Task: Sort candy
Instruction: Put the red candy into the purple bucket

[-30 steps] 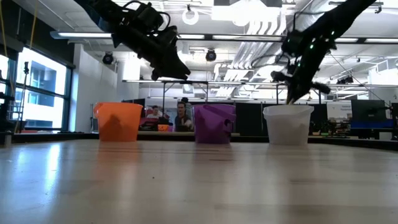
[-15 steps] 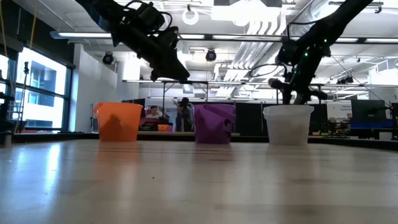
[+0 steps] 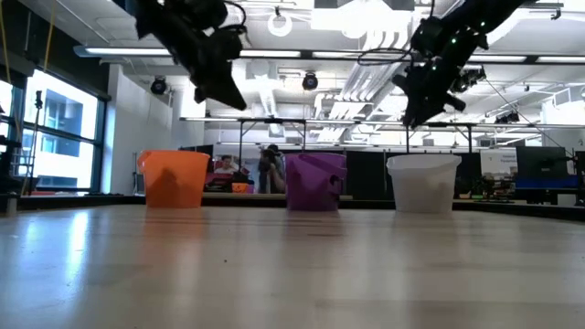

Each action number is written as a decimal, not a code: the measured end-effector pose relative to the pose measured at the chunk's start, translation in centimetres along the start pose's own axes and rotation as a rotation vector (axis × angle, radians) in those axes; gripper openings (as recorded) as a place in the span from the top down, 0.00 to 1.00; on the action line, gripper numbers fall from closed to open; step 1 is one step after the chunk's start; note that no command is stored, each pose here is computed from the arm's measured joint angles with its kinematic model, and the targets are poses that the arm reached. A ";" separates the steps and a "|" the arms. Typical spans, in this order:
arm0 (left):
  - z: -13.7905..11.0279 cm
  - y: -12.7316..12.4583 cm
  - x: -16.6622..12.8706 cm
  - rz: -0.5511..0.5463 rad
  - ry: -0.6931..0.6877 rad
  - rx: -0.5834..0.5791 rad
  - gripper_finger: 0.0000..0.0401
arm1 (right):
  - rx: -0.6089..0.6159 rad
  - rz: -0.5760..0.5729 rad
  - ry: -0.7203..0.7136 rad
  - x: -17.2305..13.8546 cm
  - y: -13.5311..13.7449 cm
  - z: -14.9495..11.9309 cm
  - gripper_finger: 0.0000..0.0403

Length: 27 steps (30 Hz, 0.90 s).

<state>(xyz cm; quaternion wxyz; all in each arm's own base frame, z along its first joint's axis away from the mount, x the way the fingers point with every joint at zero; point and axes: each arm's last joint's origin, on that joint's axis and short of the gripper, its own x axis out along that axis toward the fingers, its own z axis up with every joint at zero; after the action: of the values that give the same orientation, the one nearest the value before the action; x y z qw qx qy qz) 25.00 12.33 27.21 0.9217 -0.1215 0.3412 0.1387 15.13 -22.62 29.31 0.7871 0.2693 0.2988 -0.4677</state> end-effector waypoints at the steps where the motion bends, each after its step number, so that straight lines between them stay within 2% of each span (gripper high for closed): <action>1: -0.1 -0.4 -0.4 0.018 0.008 0.002 0.99 | -0.025 0.011 -0.016 -0.4 0.1 -0.1 0.79; 3: -0.4 -1.2 -1.2 0.036 0.027 -0.010 1.00 | -0.074 0.040 -0.049 -1.1 0.4 -0.4 0.93; 5: -0.6 -2.0 -1.8 0.035 0.036 -0.036 1.00 | -0.115 0.082 -0.064 -1.7 0.7 -0.8 0.97; 9: -1.3 -4.0 -2.9 0.017 0.079 -0.082 1.00 | -0.178 0.175 -0.066 -2.5 1.7 -2.0 0.94; 13: -2.5 -6.2 -3.5 0.005 0.162 -0.113 1.00 | -0.250 0.256 -0.093 -3.0 2.9 -3.2 0.99; 17: -4.0 -8.3 -3.8 0.001 0.275 -0.118 1.00 | -0.307 0.318 -0.122 -3.3 4.0 -4.7 0.99; 23: -6.2 -11.1 -4.1 -0.033 0.394 -0.133 1.00 | -0.299 0.423 -0.162 -4.1 5.7 -7.1 1.00; 27: -8.4 -12.6 -4.0 -0.054 0.472 -0.103 1.00 | -0.286 0.474 -0.190 -4.6 6.8 -8.7 1.00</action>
<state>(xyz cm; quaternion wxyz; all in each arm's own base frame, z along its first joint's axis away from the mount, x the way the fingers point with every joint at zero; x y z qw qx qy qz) 21.33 -2.80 25.33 0.8124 -0.2062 0.5363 0.0991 17.58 -11.06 27.73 0.9287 0.1731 0.2154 -0.2472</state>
